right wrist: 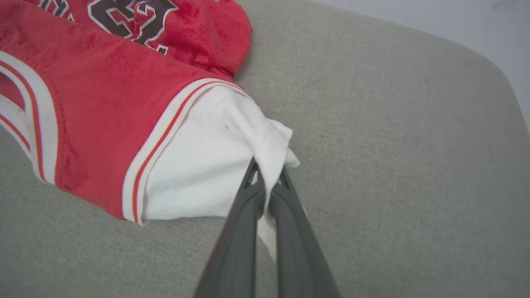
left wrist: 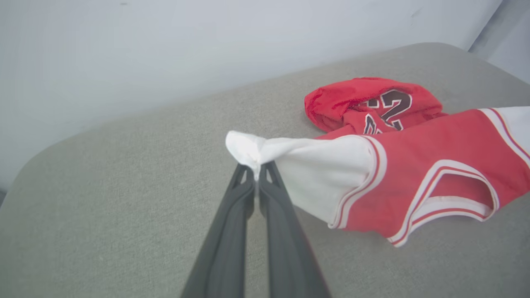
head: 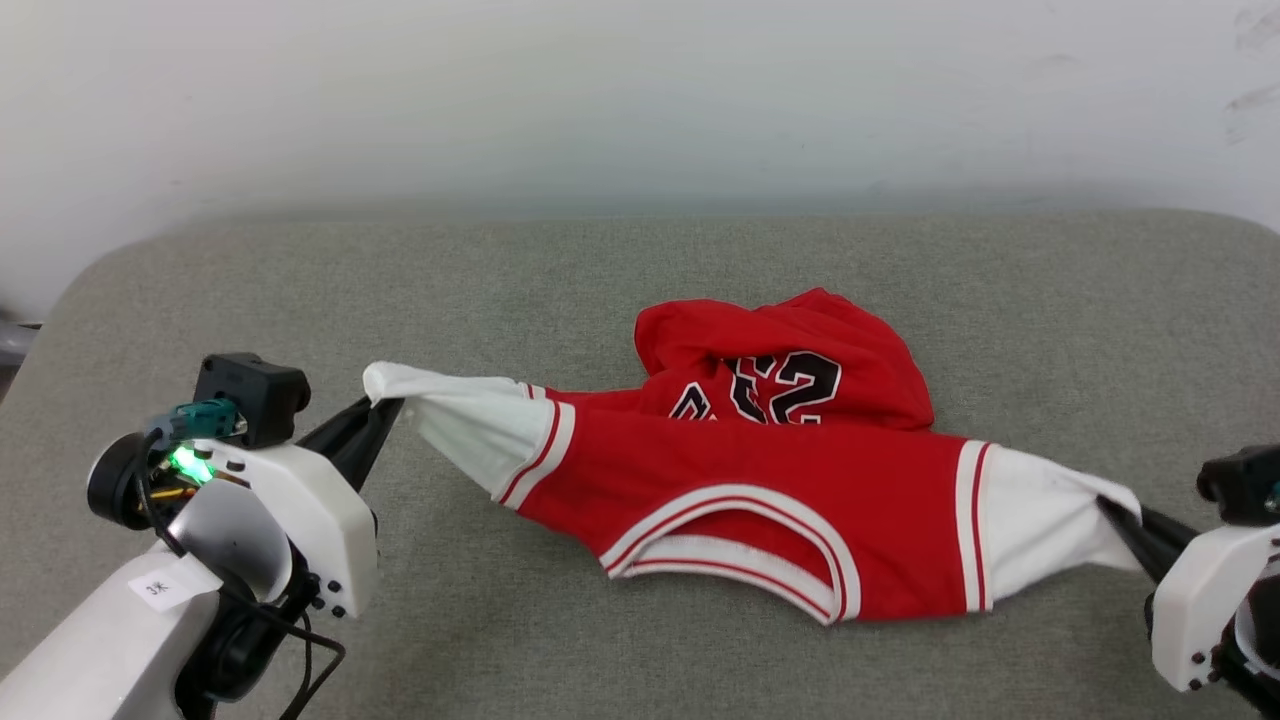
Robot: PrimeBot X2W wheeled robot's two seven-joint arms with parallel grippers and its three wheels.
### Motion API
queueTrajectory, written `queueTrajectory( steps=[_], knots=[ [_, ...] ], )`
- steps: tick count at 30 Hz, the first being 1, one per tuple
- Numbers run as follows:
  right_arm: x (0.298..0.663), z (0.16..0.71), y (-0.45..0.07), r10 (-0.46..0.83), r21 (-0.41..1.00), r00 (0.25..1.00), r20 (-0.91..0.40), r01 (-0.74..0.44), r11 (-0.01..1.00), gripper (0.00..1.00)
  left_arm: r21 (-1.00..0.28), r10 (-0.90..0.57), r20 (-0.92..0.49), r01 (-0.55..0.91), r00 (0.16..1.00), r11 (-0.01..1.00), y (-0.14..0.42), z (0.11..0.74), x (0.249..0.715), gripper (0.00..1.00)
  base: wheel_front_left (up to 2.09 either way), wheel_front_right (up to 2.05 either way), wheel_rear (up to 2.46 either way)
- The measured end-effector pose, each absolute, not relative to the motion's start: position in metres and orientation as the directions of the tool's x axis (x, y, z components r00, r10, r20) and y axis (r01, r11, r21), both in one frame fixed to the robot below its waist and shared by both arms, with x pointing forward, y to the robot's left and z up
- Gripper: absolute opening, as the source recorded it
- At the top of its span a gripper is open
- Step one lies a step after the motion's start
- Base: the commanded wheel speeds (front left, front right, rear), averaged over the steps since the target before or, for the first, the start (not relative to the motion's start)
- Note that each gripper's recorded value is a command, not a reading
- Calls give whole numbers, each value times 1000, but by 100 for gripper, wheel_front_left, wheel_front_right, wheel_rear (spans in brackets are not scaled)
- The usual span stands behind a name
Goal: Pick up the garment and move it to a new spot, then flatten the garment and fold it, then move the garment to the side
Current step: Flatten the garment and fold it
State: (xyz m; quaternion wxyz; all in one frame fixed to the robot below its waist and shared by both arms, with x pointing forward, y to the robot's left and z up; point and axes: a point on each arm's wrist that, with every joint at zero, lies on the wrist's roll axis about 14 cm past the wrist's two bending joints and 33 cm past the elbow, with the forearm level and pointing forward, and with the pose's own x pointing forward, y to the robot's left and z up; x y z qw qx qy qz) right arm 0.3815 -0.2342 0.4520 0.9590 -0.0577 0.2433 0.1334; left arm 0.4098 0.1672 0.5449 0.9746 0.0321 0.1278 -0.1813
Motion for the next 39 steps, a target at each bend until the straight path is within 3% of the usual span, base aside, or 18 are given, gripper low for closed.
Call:
queueTrajectory(
  steps=[10,23,32,39],
  knots=[
    [406,583,-237,219,-141,971,-97,-231,963,0,111,-385,104,374,917,921,151,662,414,0,0,0,0],
    [408,730,-221,245,-254,929,277,-175,951,0,208,-422,443,367,791,907,133,790,415,0,0,0,0],
    [441,768,-218,248,-280,906,344,-153,948,0,218,-423,512,363,748,906,124,826,453,0,0,0,0],
    [518,770,-217,234,-235,914,331,-160,959,0,244,-417,490,339,766,909,121,824,526,0,0,0,0]
  ],
)
